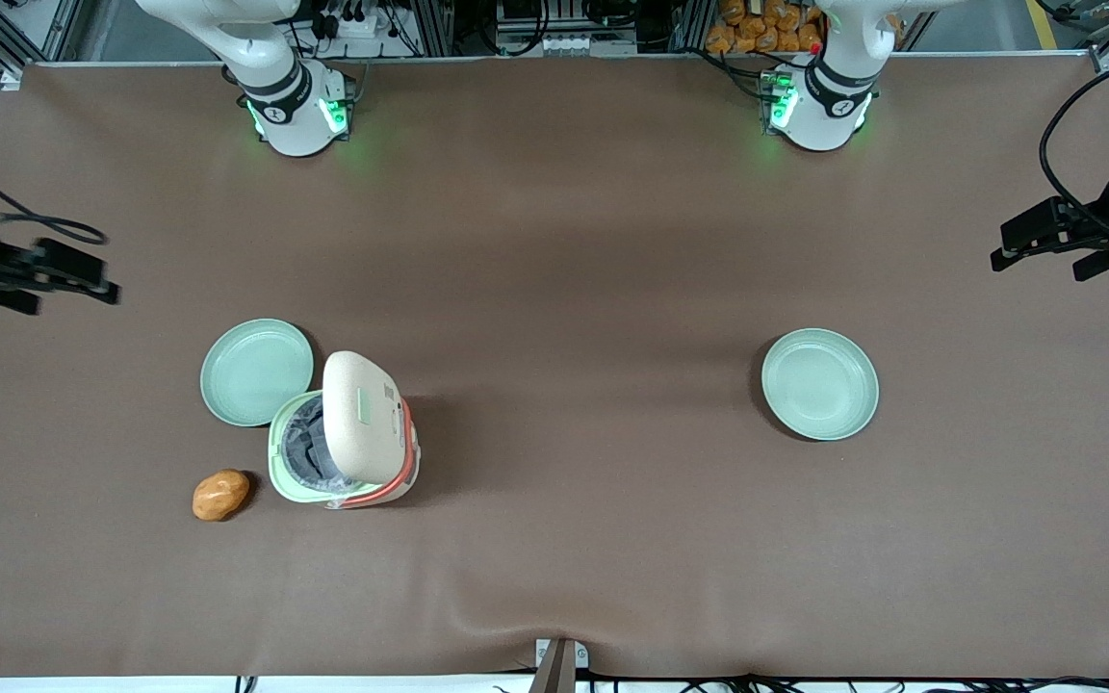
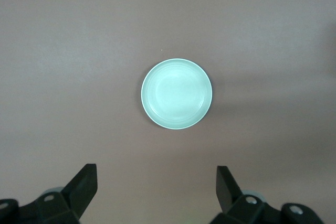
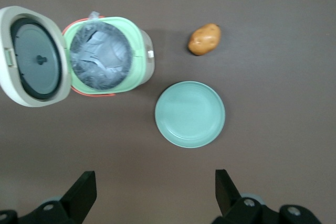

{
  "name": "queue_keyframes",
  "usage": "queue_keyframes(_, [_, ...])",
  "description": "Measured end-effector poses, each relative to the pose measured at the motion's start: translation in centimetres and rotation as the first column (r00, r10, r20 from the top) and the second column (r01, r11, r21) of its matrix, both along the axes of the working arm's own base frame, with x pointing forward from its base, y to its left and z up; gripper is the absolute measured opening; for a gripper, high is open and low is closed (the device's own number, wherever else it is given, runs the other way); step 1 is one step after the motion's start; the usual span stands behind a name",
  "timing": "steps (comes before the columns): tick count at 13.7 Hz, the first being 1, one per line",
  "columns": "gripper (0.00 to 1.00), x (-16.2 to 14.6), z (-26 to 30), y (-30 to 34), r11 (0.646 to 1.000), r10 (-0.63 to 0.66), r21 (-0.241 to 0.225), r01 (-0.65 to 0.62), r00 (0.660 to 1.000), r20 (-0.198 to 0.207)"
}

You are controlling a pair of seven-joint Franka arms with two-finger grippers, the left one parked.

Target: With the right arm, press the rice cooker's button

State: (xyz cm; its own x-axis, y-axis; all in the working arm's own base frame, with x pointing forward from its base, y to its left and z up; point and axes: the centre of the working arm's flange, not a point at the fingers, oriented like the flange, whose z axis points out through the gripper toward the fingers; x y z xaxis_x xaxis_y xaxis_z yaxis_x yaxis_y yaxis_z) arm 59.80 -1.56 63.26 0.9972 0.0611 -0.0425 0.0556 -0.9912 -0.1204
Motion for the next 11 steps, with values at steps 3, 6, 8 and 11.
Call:
queue_keyframes(3, [1.0,-0.7,0.5,-2.5,0.999,-0.027,-0.024,0.026,1.0,-0.004])
queue_keyframes(6, [1.0,-2.1,1.6,-2.5,0.997,-0.022,-0.08,0.02,0.999,-0.024])
queue_keyframes(8, [1.0,-2.8,2.2,-2.1,0.996,-0.015,-0.083,0.011,0.999,-0.039])
queue_keyframes(11, [1.0,-3.1,2.1,-1.4,0.996,-0.031,-0.085,0.026,0.998,-0.059])
